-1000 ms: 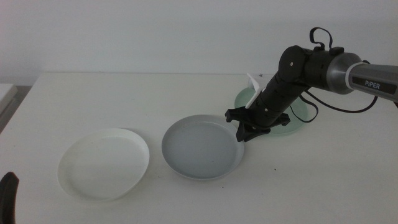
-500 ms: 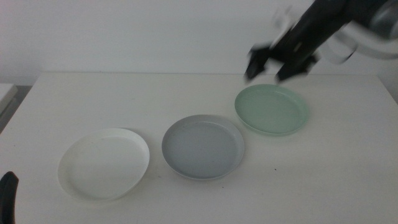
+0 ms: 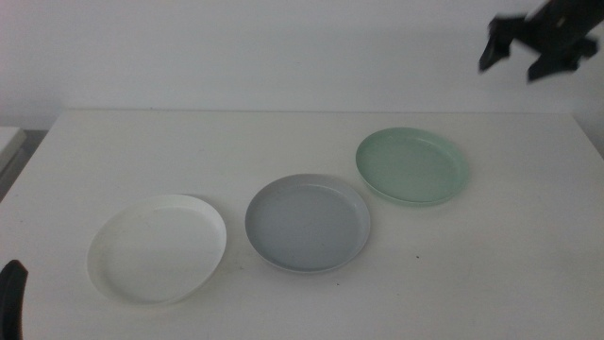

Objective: Stack the three bowls on top of each other.

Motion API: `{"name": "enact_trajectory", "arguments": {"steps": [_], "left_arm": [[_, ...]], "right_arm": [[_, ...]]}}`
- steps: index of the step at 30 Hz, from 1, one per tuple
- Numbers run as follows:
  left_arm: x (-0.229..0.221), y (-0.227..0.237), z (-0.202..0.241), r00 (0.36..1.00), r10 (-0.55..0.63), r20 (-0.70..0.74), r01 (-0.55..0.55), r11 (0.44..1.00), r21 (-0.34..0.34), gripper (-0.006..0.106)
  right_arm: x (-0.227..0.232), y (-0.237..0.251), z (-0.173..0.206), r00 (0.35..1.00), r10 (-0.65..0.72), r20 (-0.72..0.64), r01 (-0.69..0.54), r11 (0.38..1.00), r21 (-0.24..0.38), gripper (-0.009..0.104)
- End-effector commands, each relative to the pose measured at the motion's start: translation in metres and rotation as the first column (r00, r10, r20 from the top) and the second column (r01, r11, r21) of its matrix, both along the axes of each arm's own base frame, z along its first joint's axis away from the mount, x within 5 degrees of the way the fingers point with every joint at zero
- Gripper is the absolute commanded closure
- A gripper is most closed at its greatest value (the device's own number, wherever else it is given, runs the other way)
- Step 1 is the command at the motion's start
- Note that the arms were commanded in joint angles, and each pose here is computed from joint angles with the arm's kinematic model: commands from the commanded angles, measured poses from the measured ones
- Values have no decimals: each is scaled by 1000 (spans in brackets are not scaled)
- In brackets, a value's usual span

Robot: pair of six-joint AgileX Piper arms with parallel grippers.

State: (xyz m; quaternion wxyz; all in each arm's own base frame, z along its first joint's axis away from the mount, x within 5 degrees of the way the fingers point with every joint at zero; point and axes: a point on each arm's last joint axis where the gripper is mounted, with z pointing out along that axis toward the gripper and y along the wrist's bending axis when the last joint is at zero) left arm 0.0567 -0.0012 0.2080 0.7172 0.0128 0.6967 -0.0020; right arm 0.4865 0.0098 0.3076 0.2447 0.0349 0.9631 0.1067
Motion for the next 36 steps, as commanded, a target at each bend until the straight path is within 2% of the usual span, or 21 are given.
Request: {"name": "enact_trajectory", "arguments": {"steps": [1, 8, 13, 20, 23, 24, 26, 28, 31, 34, 36], "left_arm": [[0, 0, 1, 1000, 1, 14, -1, 1000, -2, 7], [0, 0, 2, 1000, 1, 18, -1, 1000, 0, 7], [0, 0, 2, 1000, 1, 18, -1, 1000, -4, 7], [0, 0, 2, 1000, 1, 18, -1, 1000, -4, 7], [0, 0, 2, 1000, 1, 18, -1, 1000, -4, 7], [0, 0, 2, 1000, 1, 18, -1, 1000, -4, 7], [0, 0, 2, 1000, 1, 18, -1, 1000, -4, 7], [0, 0, 2, 1000, 1, 18, -1, 1000, -4, 7], [0, 0, 2, 1000, 1, 18, -1, 1000, -4, 7], [0, 0, 2, 1000, 1, 18, -1, 1000, -4, 7], [0, 0, 2, 1000, 1, 18, -1, 1000, -4, 7]], "right_arm": [[10, 3, -28, 998, 12, -60, -12, 1000, 8, 18], [26, 9, -96, 980, 4, -199, 6, 999, 46, 20], [29, 29, -127, 965, 36, -258, -29, 999, 32, 23], [23, 48, -152, 943, 50, -329, -67, 997, -40, 28], [19, 49, -160, 933, 51, -357, -72, 996, -45, 40], [18, 49, -162, 930, 51, -364, -72, 996, -46, 48], [17, 45, -165, 927, 47, -372, -80, 994, -76, 72], [18, 39, -166, 928, 36, -370, -86, 989, -118, 98], [17, 28, -143, 944, 17, -328, -62, 990, -129, 96], [10, 20, -92, 972, 36, -234, -67, 990, -125, 96], [-1, 23, -47, 988, 47, -145, -60, 994, -87, 96]]}}
